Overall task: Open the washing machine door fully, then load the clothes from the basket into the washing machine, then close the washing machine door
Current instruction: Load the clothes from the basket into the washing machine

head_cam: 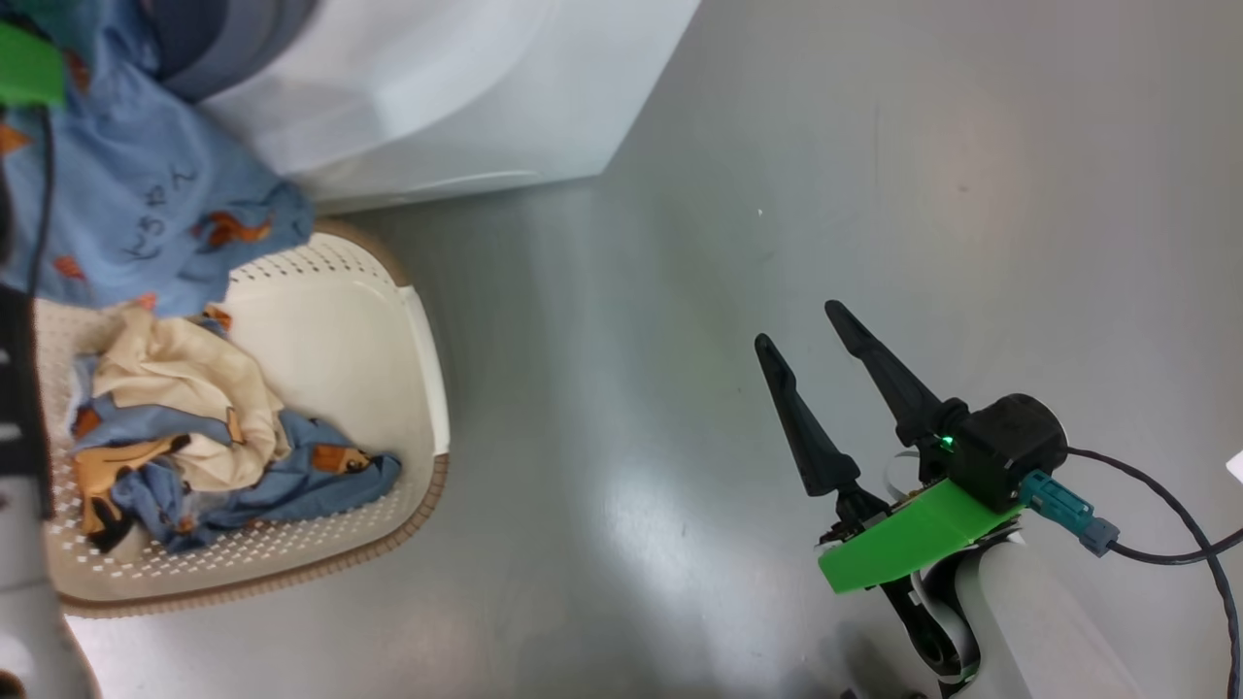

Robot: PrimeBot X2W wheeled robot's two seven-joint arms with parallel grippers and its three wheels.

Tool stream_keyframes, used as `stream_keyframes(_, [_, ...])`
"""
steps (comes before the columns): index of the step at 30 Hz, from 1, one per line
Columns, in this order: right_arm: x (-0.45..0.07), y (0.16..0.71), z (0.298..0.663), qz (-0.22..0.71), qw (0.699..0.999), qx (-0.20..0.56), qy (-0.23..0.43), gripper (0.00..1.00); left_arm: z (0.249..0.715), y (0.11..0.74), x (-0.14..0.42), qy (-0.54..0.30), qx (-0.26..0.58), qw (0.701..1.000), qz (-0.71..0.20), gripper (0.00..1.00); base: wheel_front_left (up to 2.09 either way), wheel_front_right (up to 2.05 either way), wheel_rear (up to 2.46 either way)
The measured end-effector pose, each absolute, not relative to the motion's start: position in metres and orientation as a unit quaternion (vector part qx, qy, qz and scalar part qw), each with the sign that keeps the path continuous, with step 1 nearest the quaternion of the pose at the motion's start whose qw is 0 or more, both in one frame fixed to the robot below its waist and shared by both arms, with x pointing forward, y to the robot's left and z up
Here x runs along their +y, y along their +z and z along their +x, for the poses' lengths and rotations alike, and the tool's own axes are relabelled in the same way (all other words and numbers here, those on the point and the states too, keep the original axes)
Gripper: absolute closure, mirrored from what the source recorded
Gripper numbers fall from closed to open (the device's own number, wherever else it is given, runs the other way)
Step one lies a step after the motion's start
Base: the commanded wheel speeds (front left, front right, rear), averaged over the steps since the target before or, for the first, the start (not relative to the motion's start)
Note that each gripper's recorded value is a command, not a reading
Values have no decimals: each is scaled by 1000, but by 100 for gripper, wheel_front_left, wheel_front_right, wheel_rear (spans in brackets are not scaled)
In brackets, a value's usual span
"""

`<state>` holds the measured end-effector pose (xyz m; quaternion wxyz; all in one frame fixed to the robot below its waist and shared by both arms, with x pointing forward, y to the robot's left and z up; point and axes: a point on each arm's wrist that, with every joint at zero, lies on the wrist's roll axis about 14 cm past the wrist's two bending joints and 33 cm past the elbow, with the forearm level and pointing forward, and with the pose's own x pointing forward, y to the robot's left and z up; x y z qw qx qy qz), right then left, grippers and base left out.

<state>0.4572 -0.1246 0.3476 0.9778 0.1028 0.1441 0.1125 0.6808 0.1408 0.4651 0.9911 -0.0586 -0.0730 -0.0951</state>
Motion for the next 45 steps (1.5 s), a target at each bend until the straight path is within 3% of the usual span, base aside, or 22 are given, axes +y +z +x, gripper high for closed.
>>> stream_keyframes(17, [-114,378,454,109,979,115,128,0,610,474,151,-84,-69,992,-64,0,0,0,0])
stream_keyframes(45, [-115,400,447,112,981,94,128,0,506,435,177,-8,1,997,-70,0,0,0,0])
